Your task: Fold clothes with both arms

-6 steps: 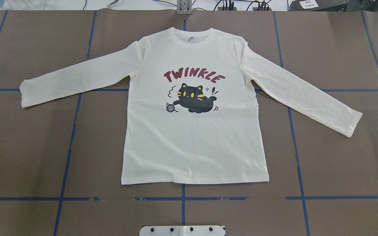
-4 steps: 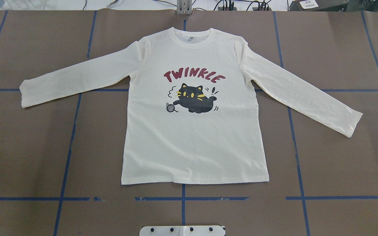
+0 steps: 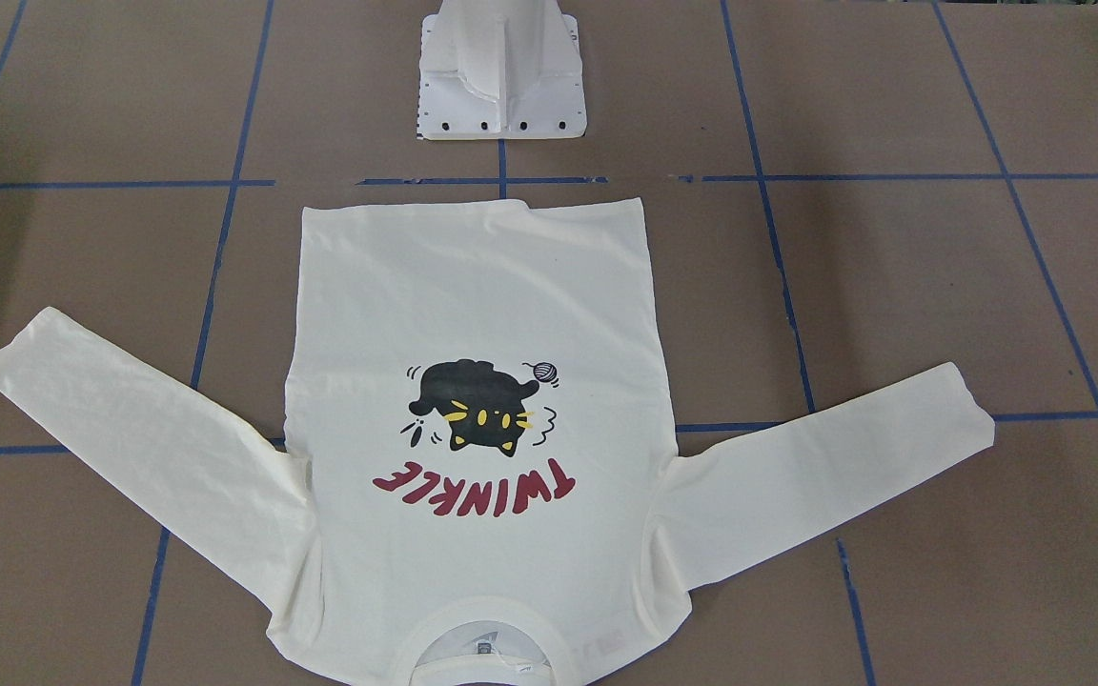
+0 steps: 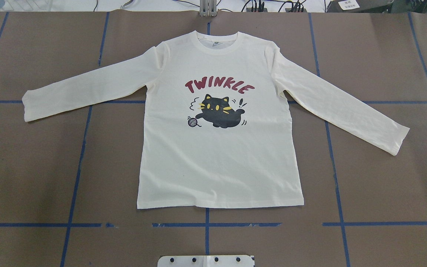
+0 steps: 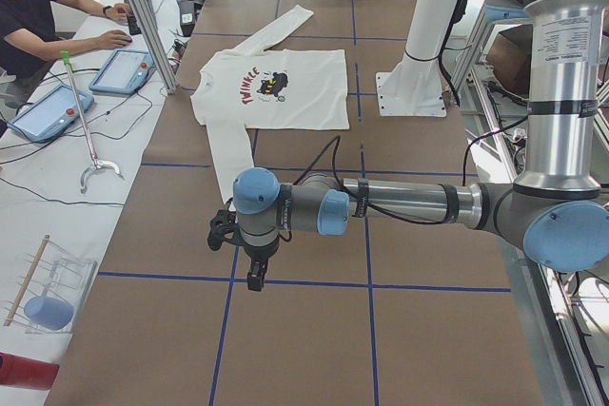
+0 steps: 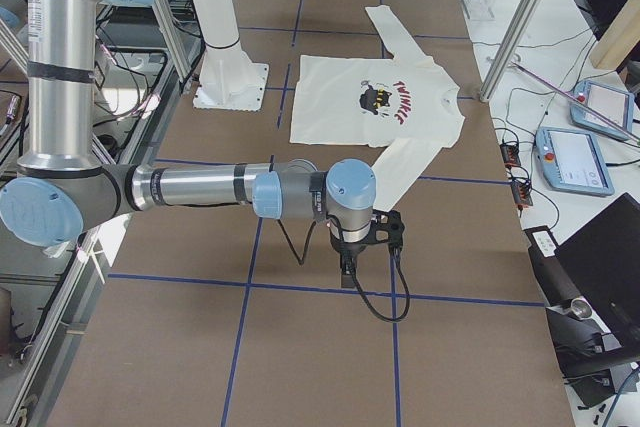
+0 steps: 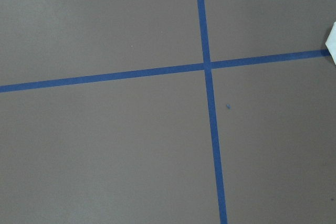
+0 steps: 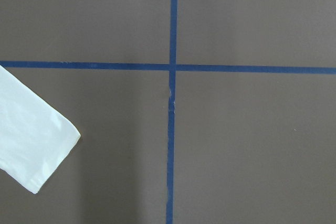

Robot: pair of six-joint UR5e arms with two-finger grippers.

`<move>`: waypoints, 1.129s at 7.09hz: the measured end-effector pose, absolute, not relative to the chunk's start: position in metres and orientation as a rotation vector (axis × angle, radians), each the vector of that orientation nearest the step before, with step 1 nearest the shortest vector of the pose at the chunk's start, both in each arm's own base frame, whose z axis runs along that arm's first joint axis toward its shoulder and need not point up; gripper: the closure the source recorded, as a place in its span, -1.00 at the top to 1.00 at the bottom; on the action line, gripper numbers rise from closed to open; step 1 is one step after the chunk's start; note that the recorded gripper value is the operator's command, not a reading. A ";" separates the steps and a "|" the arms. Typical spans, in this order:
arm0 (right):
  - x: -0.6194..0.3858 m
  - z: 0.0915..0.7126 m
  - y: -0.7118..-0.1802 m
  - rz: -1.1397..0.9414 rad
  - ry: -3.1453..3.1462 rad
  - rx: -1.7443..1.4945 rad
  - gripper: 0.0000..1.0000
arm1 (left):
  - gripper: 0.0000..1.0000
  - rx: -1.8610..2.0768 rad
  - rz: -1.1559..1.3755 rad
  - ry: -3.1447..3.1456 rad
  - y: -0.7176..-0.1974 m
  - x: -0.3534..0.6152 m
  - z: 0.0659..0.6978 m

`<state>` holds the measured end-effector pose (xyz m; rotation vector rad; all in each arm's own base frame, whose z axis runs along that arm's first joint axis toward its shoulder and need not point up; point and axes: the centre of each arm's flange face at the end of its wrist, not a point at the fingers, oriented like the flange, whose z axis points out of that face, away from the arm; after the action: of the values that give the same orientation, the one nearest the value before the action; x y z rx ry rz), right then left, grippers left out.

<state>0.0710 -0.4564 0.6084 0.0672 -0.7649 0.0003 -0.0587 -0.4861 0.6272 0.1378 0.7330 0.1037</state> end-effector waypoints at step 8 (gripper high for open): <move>-0.168 0.599 -0.455 -0.029 -0.757 0.074 1.00 | 1.00 0.315 0.178 0.733 -0.511 -0.052 0.624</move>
<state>-0.1683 -0.4547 0.5987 0.0739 -0.7570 -0.0291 -0.0516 -0.5106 0.6243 0.3153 0.7327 0.1782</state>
